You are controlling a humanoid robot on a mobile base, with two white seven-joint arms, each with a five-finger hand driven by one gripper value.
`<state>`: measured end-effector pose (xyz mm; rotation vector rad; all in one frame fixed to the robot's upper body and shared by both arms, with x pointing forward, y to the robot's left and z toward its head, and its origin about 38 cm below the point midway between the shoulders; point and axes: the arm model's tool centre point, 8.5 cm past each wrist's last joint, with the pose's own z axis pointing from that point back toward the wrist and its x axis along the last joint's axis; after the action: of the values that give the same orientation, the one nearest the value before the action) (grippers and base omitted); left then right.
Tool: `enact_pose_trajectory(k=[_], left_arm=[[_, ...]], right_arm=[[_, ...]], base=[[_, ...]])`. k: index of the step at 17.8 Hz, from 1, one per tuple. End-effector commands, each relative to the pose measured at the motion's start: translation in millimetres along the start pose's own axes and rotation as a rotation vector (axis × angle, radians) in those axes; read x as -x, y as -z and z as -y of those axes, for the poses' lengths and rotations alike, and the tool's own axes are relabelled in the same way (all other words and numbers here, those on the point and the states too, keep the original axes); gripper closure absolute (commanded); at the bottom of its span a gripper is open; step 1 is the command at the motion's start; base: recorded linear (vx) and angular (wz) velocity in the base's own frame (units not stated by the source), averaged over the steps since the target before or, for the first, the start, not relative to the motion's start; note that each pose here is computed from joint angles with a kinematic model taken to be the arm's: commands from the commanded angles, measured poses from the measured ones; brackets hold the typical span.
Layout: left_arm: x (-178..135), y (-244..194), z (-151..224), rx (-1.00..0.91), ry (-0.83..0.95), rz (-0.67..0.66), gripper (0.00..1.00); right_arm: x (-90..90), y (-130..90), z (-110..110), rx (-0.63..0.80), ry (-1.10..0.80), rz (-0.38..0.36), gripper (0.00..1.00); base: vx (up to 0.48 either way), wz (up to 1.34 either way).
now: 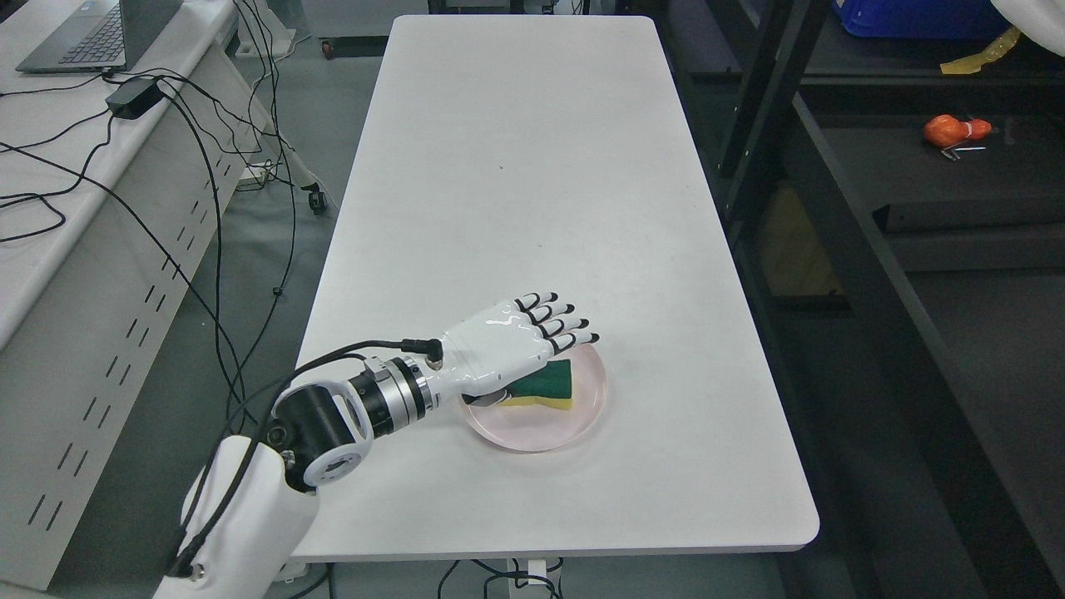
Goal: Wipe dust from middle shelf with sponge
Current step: 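Reach the left hand over the pink plate and close on the sponge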
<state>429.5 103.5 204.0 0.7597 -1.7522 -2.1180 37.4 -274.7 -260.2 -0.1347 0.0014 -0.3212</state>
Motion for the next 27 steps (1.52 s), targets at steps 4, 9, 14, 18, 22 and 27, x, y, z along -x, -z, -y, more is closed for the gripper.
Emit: enact_pose_trajectory(k=[4, 9, 14, 18, 22, 27], left_arm=[[-8.0, 19.1, 30.7, 0.148, 0.078, 0.001, 0.05], [1.4, 26.8, 32.4, 0.166, 0.068, -0.007, 0.07], [-2.0, 35.3, 37.7, 0.172, 0.036, -0.003, 0.15], [4.4, 30.3, 40.6, 0.218, 0.020, -0.023, 0.24], [3.3, 33.1, 34.4, 0.187, -0.008, -0.027, 0.34], [16.8, 14.9, 22.6, 0.015, -0.213, 0.005, 0.71]], right_arm=[[-9.6, 0.2, 10.1, 0.015, 0.003, 0.023, 0.00], [-9.6, 0.2, 10.1, 0.015, 0.003, 0.023, 0.00], [-9.6, 0.2, 10.1, 0.015, 0.003, 0.023, 0.00], [-9.6, 0.2, 10.1, 0.015, 0.003, 0.023, 0.00], [-9.6, 0.2, 10.1, 0.015, 0.003, 0.023, 0.00], [-9.6, 0.2, 10.1, 0.015, 0.003, 0.023, 0.00]], base=[[0.000, 0.00], [0.000, 0.00], [0.000, 0.00], [0.000, 0.00], [0.000, 0.00], [0.000, 0.00]])
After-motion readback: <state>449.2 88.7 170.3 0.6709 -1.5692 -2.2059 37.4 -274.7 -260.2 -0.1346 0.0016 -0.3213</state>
